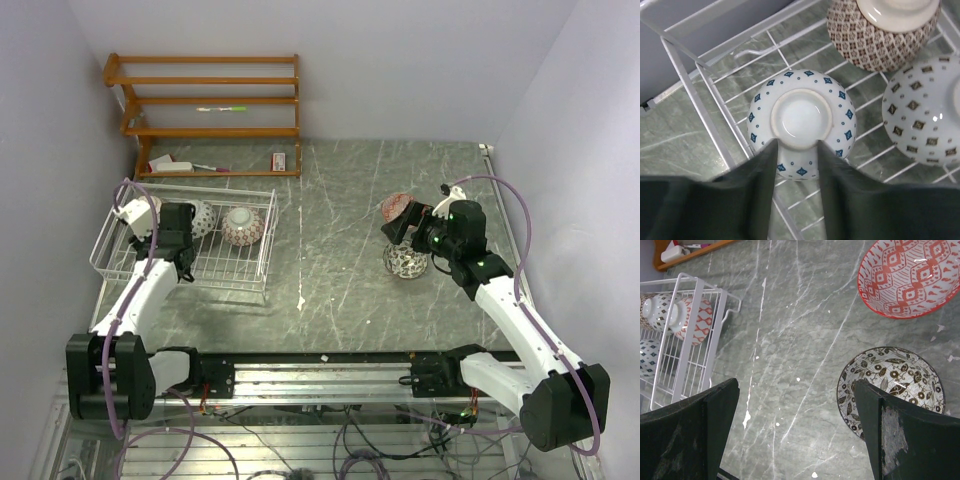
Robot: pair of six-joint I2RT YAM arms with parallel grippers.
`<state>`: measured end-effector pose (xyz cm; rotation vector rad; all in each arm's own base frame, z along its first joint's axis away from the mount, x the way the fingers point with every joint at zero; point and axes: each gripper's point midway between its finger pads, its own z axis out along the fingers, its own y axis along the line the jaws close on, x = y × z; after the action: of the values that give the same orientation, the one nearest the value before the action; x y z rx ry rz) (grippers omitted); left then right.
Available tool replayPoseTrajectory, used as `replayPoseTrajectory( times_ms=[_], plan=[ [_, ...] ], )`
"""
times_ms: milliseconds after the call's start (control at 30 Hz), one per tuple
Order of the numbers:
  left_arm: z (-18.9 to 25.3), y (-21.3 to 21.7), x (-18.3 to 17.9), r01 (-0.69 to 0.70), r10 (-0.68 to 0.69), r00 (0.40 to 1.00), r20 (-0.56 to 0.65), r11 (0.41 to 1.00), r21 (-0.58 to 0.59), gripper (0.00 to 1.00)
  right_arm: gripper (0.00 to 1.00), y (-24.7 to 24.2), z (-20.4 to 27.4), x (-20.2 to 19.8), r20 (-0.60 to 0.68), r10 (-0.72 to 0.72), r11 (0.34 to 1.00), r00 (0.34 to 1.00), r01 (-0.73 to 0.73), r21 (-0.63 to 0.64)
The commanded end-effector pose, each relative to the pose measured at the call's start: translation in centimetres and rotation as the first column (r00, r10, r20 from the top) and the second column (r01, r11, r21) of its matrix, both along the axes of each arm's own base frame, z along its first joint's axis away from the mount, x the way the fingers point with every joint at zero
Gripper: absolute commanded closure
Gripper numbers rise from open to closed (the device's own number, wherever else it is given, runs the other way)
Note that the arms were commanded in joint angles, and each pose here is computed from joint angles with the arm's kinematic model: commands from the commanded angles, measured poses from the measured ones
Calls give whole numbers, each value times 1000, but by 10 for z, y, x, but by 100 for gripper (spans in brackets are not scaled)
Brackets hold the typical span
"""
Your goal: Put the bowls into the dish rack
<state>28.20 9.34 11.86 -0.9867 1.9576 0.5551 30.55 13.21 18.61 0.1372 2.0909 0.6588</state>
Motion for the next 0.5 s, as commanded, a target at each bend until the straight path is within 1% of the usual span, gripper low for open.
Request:
replayPoseTrajectory(
  times_ms=[0, 200, 333, 467],
  plan=[
    [14, 21, 8, -70, 68, 995, 79, 997, 24, 64, 1, -2, 1, 0, 1, 7, 1000, 1000, -7, -15],
    [11, 36, 14, -105, 102, 992, 71, 994, 41, 63, 1, -4, -1, -1, -4, -5, 1000, 1000, 5, -22],
    [6, 45, 16, -124, 122, 990, 66, 992, 26, 63, 1, -6, -1, -1, -6, -15, 1000, 1000, 15, -26],
    [10, 51, 17, -142, 140, 987, 76, 990, 23, 55, 1, -8, -4, -1, -10, -24, 999, 1000, 23, -31]
  ],
)
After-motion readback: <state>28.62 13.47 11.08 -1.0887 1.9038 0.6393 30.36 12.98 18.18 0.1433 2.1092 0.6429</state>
